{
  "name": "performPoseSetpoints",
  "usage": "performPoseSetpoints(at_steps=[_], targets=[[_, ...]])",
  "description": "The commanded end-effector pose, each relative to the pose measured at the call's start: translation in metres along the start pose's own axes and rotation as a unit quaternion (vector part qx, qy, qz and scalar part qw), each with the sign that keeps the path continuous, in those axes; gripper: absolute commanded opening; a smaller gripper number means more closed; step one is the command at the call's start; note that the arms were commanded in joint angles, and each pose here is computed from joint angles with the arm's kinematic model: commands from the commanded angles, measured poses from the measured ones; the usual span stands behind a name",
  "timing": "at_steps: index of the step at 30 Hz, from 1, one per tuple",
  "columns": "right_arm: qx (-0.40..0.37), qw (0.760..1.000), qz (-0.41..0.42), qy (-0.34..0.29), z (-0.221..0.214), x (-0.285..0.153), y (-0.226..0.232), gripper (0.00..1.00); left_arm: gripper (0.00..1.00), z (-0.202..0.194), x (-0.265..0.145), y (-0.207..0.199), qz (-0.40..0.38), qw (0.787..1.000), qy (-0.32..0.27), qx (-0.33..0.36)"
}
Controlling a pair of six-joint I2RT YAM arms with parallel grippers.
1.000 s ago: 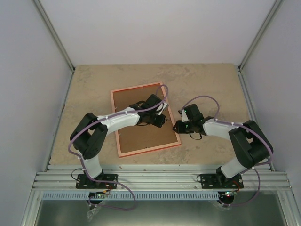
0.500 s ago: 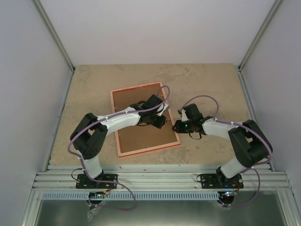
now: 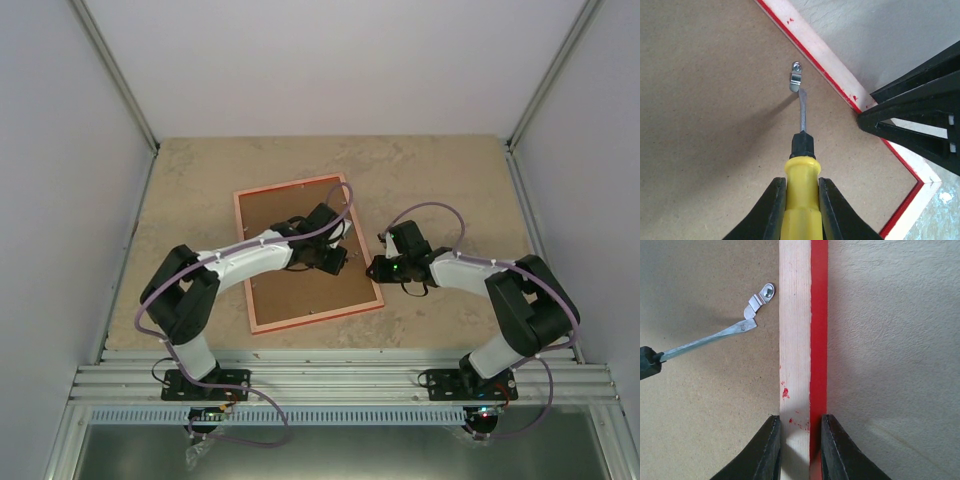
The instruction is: Take the photo out of the frame
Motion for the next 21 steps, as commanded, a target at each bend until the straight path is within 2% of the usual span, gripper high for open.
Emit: performPoseSetpoints(at_steps=[1,9,21], targets=[[0.009,1.000,-0.026,-0.001,-0.007,0.000,-0.010,0.01,0.00,-0.030,0.000,0.010,0.034,0.997,0.063,-0.025],[0.012,1.000,-0.026,-0.001,-0.007,0.000,-0.010,0.00,0.00,-0.025,-0.011,0.010,0.032,0.998,0.038,-0.034],[0.003,0.999,-0.050,0.018,-0.018,-0.007,-0.018,0.01,0.00,-0.023,-0.033,0.042,0.043,0.993,-0.012,-0.106]])
Point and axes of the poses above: each gripper's point midway between its finger pads, its own x axis out along the fingers, its own y axis along the line the jaws close on, z = x × y, the point moved 7 cm from there along -x, back along the fingers, and after that the axes turned 12 degrees about x, right-handed, at the moved point
